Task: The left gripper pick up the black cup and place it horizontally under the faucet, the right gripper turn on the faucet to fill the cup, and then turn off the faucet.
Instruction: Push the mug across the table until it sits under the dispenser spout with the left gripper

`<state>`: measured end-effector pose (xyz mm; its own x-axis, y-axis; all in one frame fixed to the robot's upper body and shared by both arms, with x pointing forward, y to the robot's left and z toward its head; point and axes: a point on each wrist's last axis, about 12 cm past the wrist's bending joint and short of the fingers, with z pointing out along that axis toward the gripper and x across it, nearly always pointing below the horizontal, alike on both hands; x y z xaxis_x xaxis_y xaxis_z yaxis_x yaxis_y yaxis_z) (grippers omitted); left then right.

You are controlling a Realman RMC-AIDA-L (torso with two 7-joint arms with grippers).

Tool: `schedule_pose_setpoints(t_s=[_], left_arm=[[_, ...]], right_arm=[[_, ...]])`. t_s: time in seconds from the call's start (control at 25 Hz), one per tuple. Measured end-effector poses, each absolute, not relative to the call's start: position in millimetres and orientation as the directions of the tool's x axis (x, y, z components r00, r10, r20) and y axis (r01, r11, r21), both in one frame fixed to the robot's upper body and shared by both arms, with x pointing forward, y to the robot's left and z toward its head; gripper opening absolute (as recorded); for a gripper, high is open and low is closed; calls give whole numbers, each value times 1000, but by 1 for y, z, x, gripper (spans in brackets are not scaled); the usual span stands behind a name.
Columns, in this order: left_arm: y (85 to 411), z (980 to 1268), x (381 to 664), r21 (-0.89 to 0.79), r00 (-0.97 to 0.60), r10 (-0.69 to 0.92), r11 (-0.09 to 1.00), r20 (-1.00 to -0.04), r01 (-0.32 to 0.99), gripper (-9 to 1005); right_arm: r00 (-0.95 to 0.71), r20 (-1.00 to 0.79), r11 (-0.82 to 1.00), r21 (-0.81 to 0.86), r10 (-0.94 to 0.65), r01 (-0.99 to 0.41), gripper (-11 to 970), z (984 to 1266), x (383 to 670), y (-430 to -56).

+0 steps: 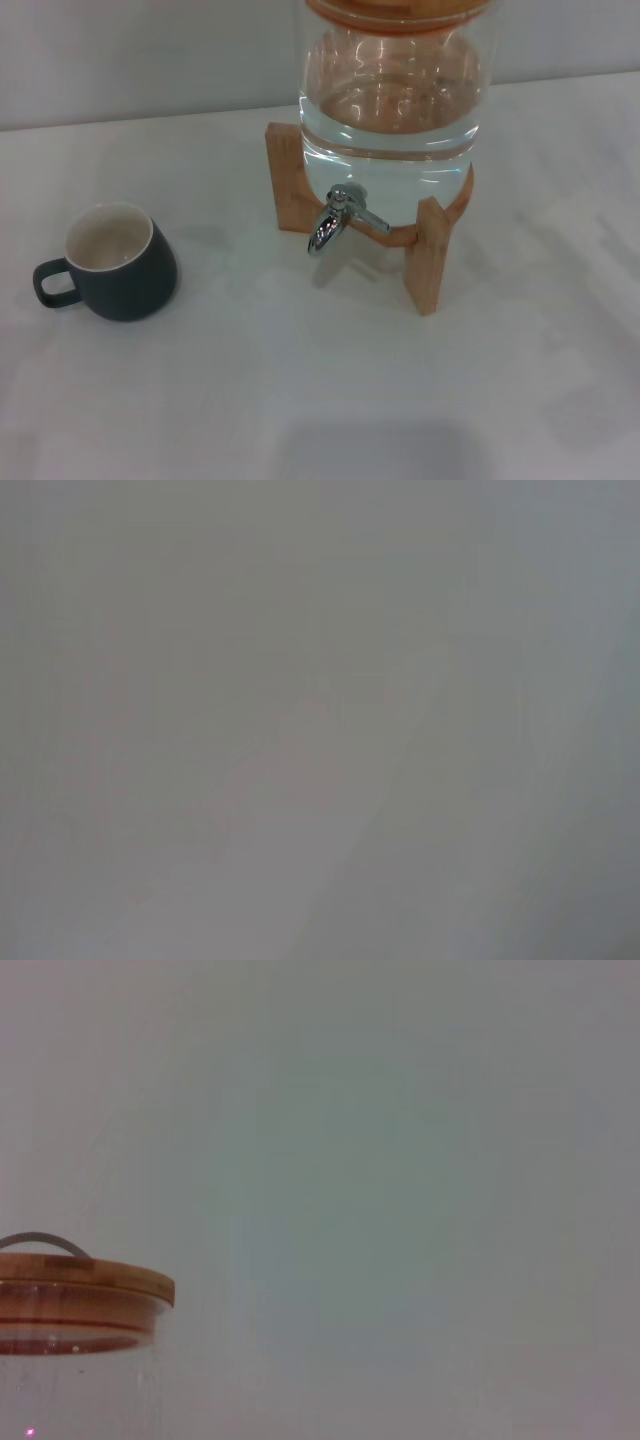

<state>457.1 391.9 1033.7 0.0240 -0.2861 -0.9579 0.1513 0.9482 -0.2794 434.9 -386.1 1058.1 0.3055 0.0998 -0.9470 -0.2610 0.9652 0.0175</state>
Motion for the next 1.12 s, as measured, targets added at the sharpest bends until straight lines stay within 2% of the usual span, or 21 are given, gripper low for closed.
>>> schedule_pose_setpoints(t_s=[0.28, 0.56, 0.84, 1.12], left_arm=[[386, 1029, 453, -276, -17, -278, 942, -961, 189, 825], [351, 1011, 457, -232, -127, -201, 918, -971, 323, 824], [332, 998, 463, -178, -149, -137, 933, -979, 313, 822], [327, 998, 464, -162, -151, -117, 930, -982, 329, 820]], right_arm=[[290, -953, 966, 12, 90, -258, 795, 1057, 439, -386], [321, -945, 975, -5, 69, -224, 795, 1066, 457, -391], [326, -944, 976, -21, 52, -218, 795, 1069, 461, -393], [337, -940, 976, -25, 50, -215, 795, 1072, 468, -393]])
